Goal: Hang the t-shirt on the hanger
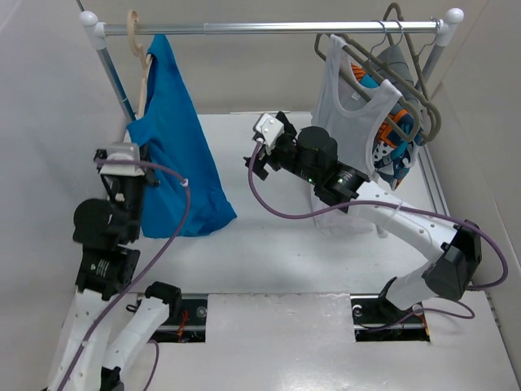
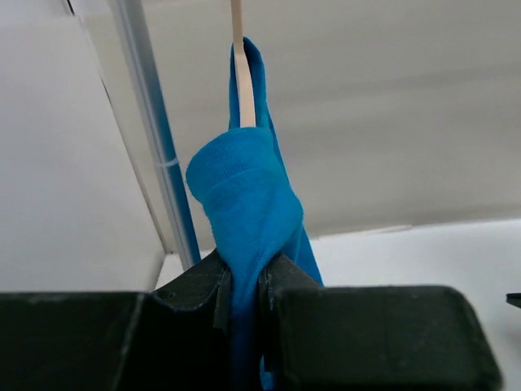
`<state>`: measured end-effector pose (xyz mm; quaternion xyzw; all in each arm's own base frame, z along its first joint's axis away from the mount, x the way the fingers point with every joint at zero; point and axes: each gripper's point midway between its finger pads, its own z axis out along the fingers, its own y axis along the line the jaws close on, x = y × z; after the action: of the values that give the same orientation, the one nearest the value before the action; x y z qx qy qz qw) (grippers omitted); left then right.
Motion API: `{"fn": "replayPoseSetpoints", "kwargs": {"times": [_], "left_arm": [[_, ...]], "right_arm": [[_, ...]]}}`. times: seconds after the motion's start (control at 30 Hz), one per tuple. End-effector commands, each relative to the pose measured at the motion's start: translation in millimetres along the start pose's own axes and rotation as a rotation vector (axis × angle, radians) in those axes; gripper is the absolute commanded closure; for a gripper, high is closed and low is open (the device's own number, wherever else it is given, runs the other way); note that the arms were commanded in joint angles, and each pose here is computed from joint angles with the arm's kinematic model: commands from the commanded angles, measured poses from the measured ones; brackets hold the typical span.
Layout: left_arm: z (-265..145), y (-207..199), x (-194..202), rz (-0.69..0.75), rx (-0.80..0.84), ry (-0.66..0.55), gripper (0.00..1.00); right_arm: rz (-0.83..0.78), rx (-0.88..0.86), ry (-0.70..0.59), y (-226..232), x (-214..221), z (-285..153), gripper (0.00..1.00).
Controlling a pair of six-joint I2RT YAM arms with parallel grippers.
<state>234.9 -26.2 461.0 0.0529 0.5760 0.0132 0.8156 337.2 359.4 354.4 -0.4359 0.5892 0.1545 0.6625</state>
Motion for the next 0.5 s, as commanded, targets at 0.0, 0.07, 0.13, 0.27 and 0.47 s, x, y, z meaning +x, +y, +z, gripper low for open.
{"fn": "replayPoseSetpoints", "kwargs": {"times": [0.0, 0.07, 0.13, 0.27, 0.47], "left_arm": [[14.0, 3.2, -14.4, -0.068, -0.038, -0.029, 1.00], [22.1, -3.0, 3.2, -0.082, -0.028, 0.038, 1.00], [24.0, -8.3, 12.2, -0.113, -0.015, 0.071, 1.00], [15.2, -15.4, 35.4, -0.166, -0.001, 0.142, 0.97], [-6.6, -27.6, 14.4, -0.118, 0.127, 0.073, 0.00]], "right_arm": [[-0.018, 0.042, -0.062, -16.7, -26.5, -7.9, 0.00], [-0.026, 0.067, -0.065, -24.9, -28.8, -15.8, 0.00], [-0.026, 0.062, -0.054, -22.3, -22.8, -18.0, 0.00], [-0.026, 0.063, -0.055, -22.2, -22.9, -20.8, 0.00], [-0.026, 0.053, -0.060, -23.0, -22.6, -20.7, 0.00]]}}
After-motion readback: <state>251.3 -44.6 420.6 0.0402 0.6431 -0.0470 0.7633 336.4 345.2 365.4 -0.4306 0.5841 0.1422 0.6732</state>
